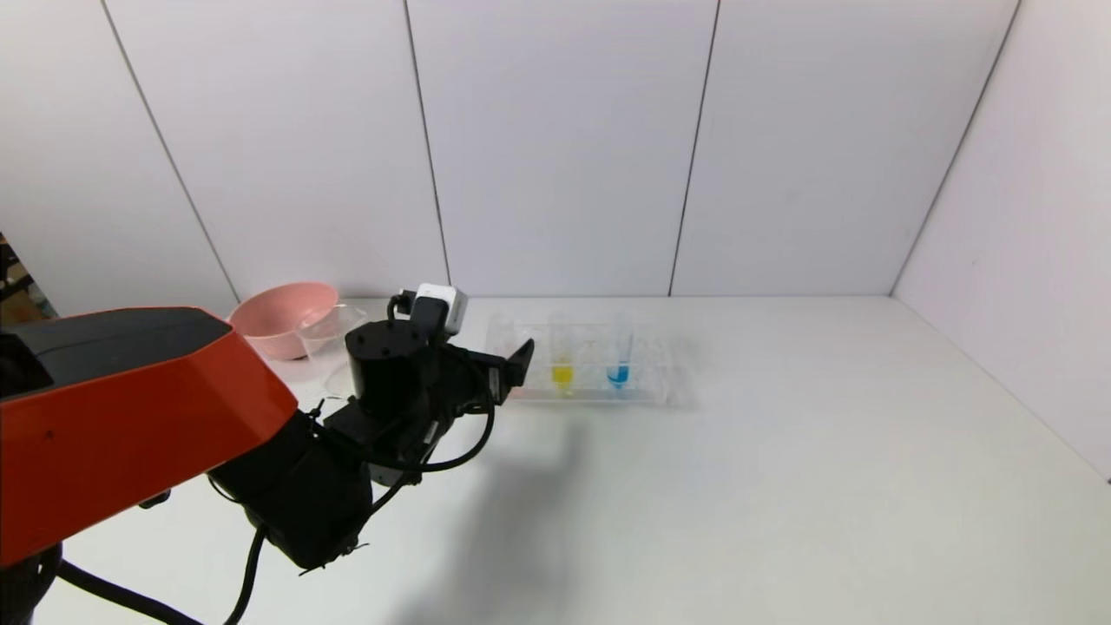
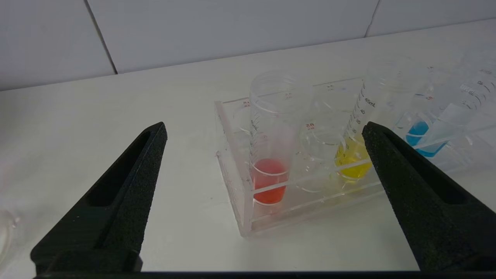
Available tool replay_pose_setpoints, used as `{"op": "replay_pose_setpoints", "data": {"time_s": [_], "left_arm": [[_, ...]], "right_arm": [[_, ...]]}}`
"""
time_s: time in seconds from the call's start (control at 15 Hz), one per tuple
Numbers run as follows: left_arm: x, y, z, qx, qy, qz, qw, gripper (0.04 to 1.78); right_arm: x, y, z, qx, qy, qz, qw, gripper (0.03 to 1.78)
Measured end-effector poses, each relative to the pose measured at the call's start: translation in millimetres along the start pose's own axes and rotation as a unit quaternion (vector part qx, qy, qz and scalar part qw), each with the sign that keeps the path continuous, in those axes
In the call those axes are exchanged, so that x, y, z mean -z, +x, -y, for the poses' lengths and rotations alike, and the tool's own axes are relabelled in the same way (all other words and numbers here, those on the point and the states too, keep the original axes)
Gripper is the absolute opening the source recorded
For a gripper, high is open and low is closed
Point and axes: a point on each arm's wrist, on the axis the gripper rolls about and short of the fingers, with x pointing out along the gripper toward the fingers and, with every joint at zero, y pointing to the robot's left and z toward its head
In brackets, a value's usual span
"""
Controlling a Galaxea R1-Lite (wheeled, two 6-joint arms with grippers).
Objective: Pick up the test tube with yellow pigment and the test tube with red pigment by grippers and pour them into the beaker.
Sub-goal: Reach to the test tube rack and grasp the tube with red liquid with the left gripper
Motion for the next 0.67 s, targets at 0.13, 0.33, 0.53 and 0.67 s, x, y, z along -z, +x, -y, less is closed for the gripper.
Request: {"op": "replay_pose_setpoints", "data": {"time_s": [0.13,0.33,0.53,0.67], "left_arm": [[5,6,2,-0.006,0.001,-0.002,1.0,1.76],[10,12,1,-0.009,0.003,-0.006,1.0,1.76],[14,16,1,-0.011,0.004,-0.007,1.0,1.76],[16,19,1,-0.01,0.005,-0.008,1.0,1.76]], "right_arm": [[0,0,0.0,0.0,0.0,0.0,1.0,1.7],[0,0,0.0,0.0,0.0,0.0,1.0,1.7],[0,0,0.0,0.0,0.0,0.0,1.0,1.7],[0,0,0.0,0.0,0.0,0.0,1.0,1.7]]}}
